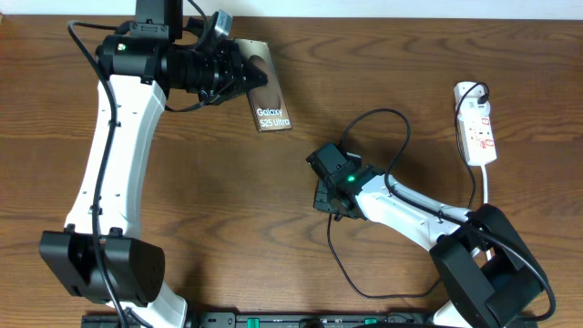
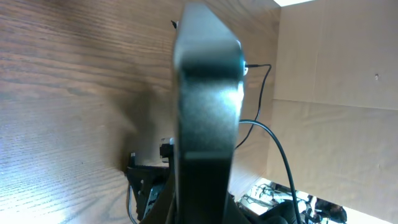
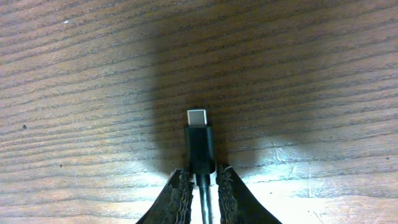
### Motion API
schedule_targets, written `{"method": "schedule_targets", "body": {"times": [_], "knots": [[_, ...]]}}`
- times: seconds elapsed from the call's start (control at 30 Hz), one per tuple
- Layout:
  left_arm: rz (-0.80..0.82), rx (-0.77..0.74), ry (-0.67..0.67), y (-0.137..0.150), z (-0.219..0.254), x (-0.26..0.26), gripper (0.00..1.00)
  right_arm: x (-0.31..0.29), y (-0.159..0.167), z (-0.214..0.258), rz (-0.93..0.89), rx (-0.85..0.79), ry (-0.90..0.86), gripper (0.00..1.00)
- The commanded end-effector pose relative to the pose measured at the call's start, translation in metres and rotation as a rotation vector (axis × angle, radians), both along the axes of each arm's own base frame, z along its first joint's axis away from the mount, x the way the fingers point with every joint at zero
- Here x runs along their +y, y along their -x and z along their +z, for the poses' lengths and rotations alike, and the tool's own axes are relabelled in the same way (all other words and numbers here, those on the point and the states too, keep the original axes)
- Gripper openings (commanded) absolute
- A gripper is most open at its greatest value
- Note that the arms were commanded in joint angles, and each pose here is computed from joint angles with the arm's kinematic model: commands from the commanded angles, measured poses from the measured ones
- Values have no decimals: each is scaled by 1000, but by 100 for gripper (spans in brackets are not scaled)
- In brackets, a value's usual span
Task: Plug charger to phone and switch on socket
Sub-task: 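Lift the USB-C connector upright with the right gripper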
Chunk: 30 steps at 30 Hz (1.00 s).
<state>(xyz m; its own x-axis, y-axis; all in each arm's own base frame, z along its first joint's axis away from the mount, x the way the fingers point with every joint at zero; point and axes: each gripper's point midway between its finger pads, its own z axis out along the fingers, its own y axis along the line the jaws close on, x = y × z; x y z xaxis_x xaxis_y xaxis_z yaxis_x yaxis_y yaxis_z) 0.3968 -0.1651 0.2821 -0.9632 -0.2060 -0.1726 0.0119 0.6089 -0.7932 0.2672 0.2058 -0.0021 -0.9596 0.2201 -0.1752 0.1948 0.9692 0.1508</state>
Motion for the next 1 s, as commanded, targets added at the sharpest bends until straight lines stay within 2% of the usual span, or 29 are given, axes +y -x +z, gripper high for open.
{"method": "schedule_targets", "body": {"times": [0.0, 0.23, 0.5, 0.63, 0.97], "knots": [[-19, -25, 14, 0, 6, -2, 7, -6, 11, -15, -9, 53, 27, 12], [-19, -25, 14, 0, 6, -2, 7, -5, 11, -15, -9, 53, 27, 9], [-19, -25, 14, 0, 6, -2, 7, -5, 11, -15, -15, 57, 22, 13], [-19, -24, 14, 0, 6, -2, 7, -5, 11, -15, -15, 57, 22, 7], [-20, -25, 14, 0, 6, -2, 7, -3, 9, -14, -10, 50, 17, 2]]}}
